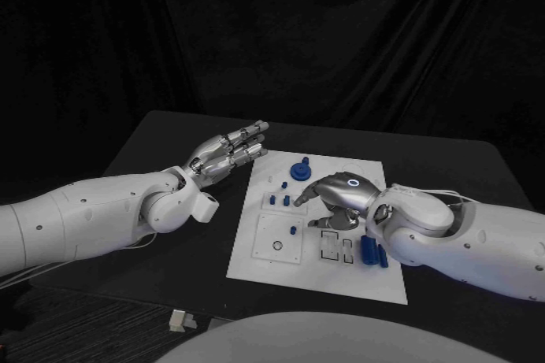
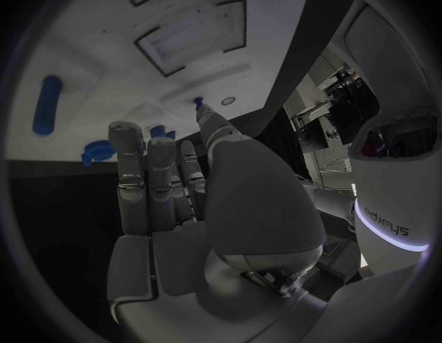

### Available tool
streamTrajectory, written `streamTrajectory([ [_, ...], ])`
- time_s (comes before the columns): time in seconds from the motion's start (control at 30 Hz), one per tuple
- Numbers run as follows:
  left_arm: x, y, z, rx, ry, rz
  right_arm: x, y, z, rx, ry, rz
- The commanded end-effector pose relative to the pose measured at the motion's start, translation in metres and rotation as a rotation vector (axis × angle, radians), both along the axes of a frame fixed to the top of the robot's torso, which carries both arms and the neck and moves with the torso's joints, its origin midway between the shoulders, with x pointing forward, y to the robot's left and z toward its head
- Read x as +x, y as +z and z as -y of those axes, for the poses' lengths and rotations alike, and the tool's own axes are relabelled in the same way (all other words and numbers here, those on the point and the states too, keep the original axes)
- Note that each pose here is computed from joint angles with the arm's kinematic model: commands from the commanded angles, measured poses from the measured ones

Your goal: Assemble the parts on the task board

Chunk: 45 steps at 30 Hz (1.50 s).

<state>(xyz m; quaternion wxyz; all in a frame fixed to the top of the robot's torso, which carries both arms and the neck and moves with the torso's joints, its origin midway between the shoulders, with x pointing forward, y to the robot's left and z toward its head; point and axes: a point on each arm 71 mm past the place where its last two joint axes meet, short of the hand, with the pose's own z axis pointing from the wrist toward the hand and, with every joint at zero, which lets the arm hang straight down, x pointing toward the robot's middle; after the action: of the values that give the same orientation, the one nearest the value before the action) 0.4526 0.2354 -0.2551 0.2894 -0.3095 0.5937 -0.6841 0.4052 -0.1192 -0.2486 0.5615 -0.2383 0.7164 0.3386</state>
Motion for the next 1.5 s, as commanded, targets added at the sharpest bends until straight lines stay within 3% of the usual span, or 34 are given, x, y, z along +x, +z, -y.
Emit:
streamTrajectory([
  [0.03, -0.0008, 0.0017, 0.001, -0.021, 0.004, 0.015, 0.005, 0.018, 0.010, 0.046, -0.046, 0.067],
  [0.2, -0.0008, 0.0017, 0.001, -0.021, 0.007, 0.017, 0.014, 0.032, 0.036, 0.016, -0.109, 0.091],
  [0.37, -0.0008, 0.0018, 0.001, -0.021, 0.009, 0.019, 0.021, 0.032, 0.059, -0.022, -0.163, 0.091],
  [0.8, -0.0004, 0.0014, -0.001, -0.018, 0.021, 0.026, 0.026, 0.013, 0.095, -0.084, -0.245, 0.059],
  [1.5, -0.0020, -0.0020, -0.002, -0.014, 0.023, 0.016, 0.023, -0.015, 0.084, -0.113, -0.209, -0.002],
])
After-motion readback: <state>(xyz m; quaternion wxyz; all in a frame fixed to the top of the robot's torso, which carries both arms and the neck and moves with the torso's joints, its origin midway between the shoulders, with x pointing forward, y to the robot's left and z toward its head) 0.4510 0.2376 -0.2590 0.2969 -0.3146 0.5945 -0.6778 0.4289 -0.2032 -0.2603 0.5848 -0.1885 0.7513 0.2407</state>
